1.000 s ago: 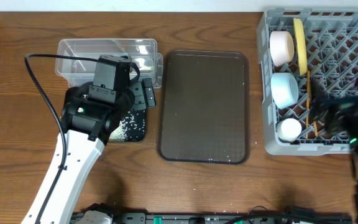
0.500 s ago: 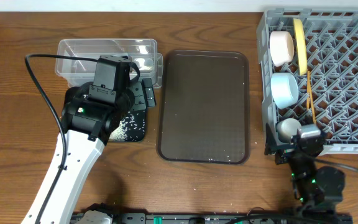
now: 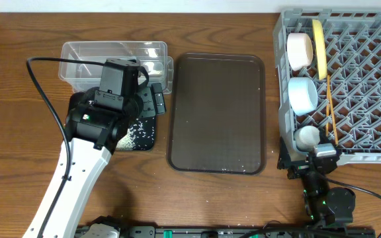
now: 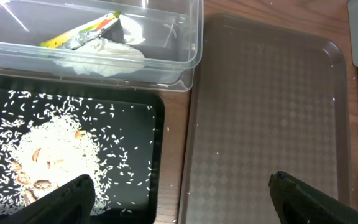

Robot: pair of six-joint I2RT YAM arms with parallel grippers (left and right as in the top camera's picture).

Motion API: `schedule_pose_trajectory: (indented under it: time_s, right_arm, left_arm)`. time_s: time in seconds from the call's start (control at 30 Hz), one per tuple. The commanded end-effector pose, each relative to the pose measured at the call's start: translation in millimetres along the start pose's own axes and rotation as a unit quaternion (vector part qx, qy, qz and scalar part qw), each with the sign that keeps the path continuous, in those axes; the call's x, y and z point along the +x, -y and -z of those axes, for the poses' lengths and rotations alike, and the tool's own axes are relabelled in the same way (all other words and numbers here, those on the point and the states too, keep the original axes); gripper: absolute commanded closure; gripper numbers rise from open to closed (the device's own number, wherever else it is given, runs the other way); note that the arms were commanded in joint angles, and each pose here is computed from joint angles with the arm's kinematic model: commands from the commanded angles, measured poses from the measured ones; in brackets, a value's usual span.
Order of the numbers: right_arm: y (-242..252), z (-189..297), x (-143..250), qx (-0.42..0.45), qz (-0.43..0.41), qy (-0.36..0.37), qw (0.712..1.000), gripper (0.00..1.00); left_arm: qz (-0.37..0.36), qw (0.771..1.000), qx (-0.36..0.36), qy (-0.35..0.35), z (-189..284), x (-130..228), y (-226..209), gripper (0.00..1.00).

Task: Sort waste into correct bins and load items into the dishwasher rack

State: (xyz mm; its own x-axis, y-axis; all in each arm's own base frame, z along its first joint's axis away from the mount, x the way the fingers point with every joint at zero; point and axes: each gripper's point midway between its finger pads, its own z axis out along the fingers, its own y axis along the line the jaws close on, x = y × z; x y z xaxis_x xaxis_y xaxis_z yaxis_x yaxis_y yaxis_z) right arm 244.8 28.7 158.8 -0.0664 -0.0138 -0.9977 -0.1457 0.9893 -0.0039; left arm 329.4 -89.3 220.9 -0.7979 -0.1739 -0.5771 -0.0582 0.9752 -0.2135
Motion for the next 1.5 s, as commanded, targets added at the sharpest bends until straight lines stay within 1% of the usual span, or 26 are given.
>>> schedule_pose_trajectory:
  time_s: [0.0, 0.53, 0.6, 0.67, 0.73, 0.83, 0.93, 1.03, 1.13, 1.27, 1.47]
  right_arm:
    - [-0.7, 0.2, 0.6, 0.0, -0.007, 0.0, 1.0, 0.01]
    - [-0.7, 0.2, 0.6, 0.0, -0.007, 0.0, 1.0, 0.01]
    - [-0.7, 0.2, 0.6, 0.0, -0.007, 0.0, 1.0, 0.01]
    - [-0.7, 0.2, 0.6, 0.0, -0.007, 0.0, 1.0, 0.01]
    - [-0.7, 0.2, 0.6, 0.0, -0.007, 0.0, 1.0, 0.01]
    - [-0.7, 0.2, 0.6, 0.0, -0.007, 0.0, 1.0, 0.01]
    - [-0.7, 0.2, 0.6, 0.0, -0.007, 0.0, 1.0, 0.01]
    - [-0.7, 0.2, 0.6, 0.0, -0.007, 0.0, 1.0, 0.01]
    - [-0.7, 0.2, 0.6, 0.0, -0.007, 0.0, 1.0, 0.01]
    - [-0.7, 0.2, 0.6, 0.0, -0.007, 0.0, 1.0, 0.01]
    - [-0.7, 0.2, 0.6, 0.0, -0.007, 0.0, 1.0, 0.01]
  left_arm:
    - [0.0, 1.0, -0.007, 0.002, -0.8, -1.1, -3.3, 0.08]
    - [0.0, 1.0, -0.008, 0.0, -0.8, -0.4, -3.7, 0.08]
    - [-0.013, 1.0, -0.027, 0.009, 0.9, -3.4, -11.1, 0.08]
    - [-0.013, 0.999, -0.039, 0.028, 9.3, -6.9, -16.9, 0.08]
    - [-0.016, 0.998, -0.031, 0.056, 15.9, -10.1, -16.7, 0.08]
    - [-0.039, 0.991, -0.003, 0.13, 23.2, -20.1, -15.5, 0.08]
    - [-0.058, 0.976, 0.038, 0.205, 27.9, -20.3, -15.3, 0.08]
    - [-0.071, 0.958, 0.07, 0.269, 35.3, -8.5, -21.0, 0.08]
    - [-0.063, 0.941, 0.074, 0.324, 42.0, 8.3, -37.3, 0.08]
    - [-0.052, 0.926, 0.065, 0.368, 46.0, 31.7, -57.9, 0.08]
    - [-0.047, 0.91, 0.06, 0.408, 41.7, 60.2, -74.1, 0.08]
